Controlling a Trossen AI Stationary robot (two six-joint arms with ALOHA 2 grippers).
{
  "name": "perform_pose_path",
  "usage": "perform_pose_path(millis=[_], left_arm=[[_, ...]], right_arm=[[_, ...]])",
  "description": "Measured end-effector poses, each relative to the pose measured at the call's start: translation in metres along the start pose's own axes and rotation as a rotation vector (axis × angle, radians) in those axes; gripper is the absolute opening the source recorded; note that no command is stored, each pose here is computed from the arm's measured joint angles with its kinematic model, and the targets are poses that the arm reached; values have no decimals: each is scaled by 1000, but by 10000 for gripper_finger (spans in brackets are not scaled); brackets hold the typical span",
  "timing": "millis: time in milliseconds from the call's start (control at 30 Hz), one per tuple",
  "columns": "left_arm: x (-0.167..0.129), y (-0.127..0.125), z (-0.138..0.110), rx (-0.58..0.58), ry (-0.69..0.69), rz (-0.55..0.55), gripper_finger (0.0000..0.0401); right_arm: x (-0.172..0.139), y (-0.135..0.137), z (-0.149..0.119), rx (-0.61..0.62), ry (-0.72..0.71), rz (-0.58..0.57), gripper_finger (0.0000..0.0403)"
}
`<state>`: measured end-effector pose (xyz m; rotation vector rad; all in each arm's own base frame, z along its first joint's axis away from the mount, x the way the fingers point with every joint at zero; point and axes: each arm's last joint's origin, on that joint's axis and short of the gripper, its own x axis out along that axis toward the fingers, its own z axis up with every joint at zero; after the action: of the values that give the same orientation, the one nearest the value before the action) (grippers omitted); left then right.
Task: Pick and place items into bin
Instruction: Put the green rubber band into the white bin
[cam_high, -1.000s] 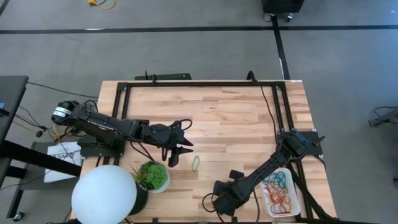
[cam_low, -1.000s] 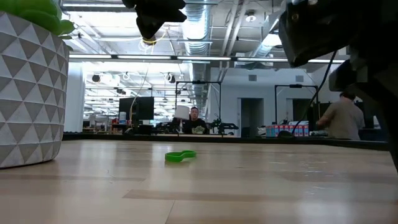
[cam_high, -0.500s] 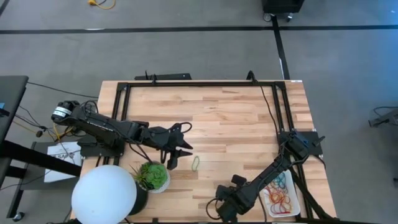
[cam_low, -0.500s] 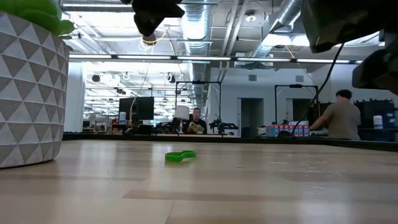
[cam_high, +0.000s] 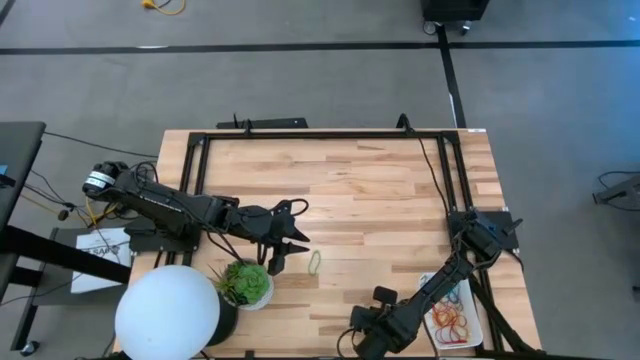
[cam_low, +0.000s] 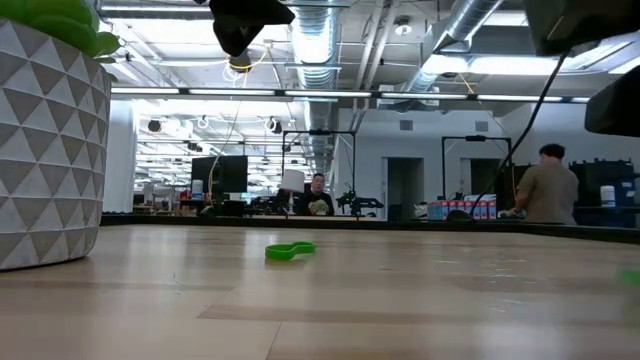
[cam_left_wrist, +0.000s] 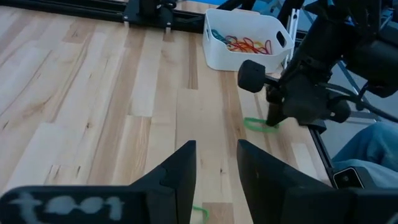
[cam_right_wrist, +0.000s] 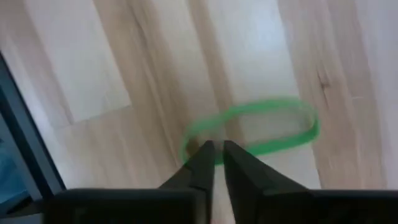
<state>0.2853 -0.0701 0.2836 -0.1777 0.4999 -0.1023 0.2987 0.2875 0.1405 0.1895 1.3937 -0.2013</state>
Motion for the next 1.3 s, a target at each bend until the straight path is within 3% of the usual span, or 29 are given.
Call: perform_pose_path(millis=[200, 300, 900, 1300], left_arm=[[4, 0, -2, 1, 9, 10, 104], [5, 1, -3, 1, 13, 18, 104], [5, 1, -3, -5, 12, 19, 104], [5, 1, -3, -6, 12, 19, 104]], right_arm=[[-1, 7, 0, 12, -108, 8, 6], [-1, 8, -1, 42, -94, 22, 2], [-1, 0, 4, 81, 21, 41, 108], [-15, 5, 7, 62, 74, 75, 104]])
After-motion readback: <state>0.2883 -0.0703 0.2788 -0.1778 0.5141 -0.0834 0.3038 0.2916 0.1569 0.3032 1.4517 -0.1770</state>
